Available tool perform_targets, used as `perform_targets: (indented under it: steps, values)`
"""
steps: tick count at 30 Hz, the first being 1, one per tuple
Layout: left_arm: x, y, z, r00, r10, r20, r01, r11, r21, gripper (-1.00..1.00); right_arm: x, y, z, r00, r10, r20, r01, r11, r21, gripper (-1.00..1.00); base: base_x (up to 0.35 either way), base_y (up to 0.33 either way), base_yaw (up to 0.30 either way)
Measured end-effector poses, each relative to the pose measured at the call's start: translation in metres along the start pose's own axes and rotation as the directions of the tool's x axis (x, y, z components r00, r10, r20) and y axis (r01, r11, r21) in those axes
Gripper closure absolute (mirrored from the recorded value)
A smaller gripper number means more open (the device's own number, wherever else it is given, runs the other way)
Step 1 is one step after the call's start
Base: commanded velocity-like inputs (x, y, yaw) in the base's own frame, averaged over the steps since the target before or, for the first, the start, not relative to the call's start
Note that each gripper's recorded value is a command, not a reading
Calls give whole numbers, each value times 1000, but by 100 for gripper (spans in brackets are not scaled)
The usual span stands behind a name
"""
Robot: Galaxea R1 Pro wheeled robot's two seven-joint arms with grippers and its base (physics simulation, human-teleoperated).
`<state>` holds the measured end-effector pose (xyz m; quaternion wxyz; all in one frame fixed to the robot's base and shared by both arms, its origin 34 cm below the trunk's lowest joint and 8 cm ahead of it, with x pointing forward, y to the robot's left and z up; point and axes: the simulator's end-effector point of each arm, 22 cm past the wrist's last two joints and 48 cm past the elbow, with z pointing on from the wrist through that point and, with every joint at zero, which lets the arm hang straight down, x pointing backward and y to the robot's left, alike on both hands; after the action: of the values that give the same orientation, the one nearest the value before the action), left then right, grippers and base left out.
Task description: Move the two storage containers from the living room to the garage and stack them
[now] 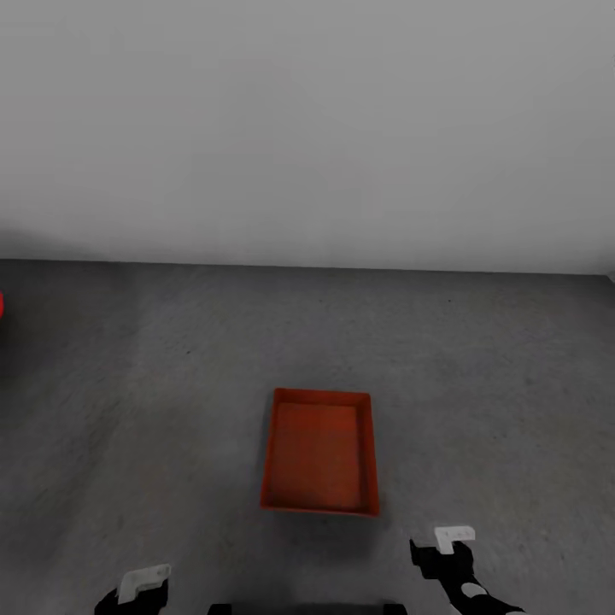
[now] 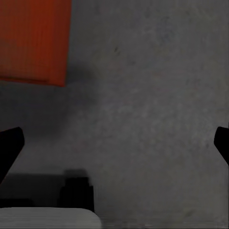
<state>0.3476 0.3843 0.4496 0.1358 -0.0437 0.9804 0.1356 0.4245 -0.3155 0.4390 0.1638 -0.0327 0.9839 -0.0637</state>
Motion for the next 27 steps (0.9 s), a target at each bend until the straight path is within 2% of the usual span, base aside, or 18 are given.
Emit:
perform_targets:
  steps: [5,7,9,11,12,16,19,23,27]
  values:
    - [26,14,-2,996,6,-86,-6,1000,7,-100,30,3,-5,996,-8,-91,7,1000,-19,-100,0,0,0]
    - [36,15,-3,992,10,-126,-8,1000,10,-100,64,6,-15,988,-15,-156,9,999,-36,-100,0,0,0]
    - [48,16,-6,985,13,-173,-12,1000,12,-100,124,13,-37,965,-26,-260,9,998,-67,-100,0,0,0]
    - [86,22,-18,966,26,-258,-24,1000,10,-100,226,24,-92,907,-50,-419,3,994,-111,-100,0,0,0]
    - [93,22,-21,962,30,-270,-28,1000,10,-100,232,25,-96,902,-51,-429,2,993,-114,-100,0,0,0]
    - [121,25,-34,948,39,-316,-39,999,5,-100,302,28,-148,851,-64,-522,-4,992,-128,-100,0,0,-34]
    - [136,27,-42,941,43,-336,-44,999,7,-100,324,29,-167,833,-68,-549,-5,991,-132,-100,0,0,-67]
    - [157,26,-54,930,49,-363,-48,999,13,-100,335,29,-178,824,-70,-562,-7,991,-133,-100,0,0,-33]
    - [160,23,-57,929,50,-366,-45,999,20,-100,336,29,-180,825,-70,-560,-7,991,-134,-100,0,0,-6]
